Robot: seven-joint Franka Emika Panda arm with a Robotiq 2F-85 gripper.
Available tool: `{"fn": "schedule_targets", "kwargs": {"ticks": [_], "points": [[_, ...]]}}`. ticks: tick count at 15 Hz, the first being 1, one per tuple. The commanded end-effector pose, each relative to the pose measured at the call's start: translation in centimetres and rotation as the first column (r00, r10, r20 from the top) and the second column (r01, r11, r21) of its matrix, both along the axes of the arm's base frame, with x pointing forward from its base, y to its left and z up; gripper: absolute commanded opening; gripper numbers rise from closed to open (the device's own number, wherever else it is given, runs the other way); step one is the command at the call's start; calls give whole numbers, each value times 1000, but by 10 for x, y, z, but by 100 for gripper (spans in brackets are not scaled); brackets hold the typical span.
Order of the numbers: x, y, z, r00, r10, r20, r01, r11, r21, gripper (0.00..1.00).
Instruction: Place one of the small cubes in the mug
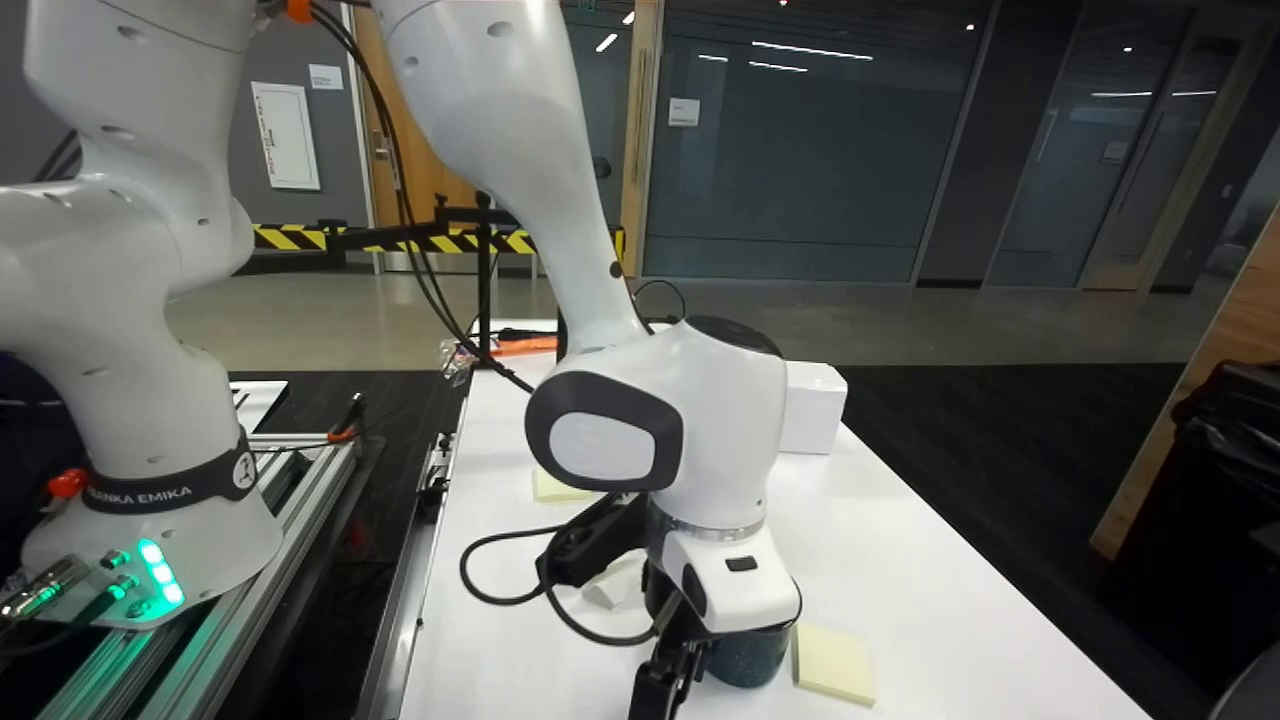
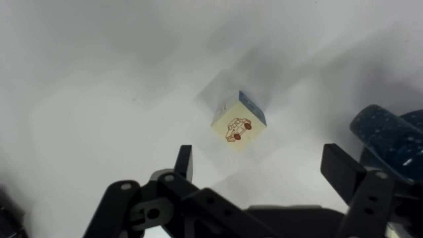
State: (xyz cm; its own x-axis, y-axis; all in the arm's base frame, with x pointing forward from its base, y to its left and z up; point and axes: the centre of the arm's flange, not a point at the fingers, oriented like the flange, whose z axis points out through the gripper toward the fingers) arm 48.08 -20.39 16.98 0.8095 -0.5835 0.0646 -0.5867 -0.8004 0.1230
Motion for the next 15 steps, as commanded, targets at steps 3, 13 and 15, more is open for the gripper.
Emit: {"fn": "schedule_targets", "kwargs": {"ticks": [3, 13, 15], "points": [[1, -4, -21, 1000, -4, -16, 4, 1000, 8, 100], [-6, -14, -35, 999, -32, -44, 32, 999, 10, 100], [-4, -15, -36, 999, -33, -42, 33, 999, 9, 96]]}}
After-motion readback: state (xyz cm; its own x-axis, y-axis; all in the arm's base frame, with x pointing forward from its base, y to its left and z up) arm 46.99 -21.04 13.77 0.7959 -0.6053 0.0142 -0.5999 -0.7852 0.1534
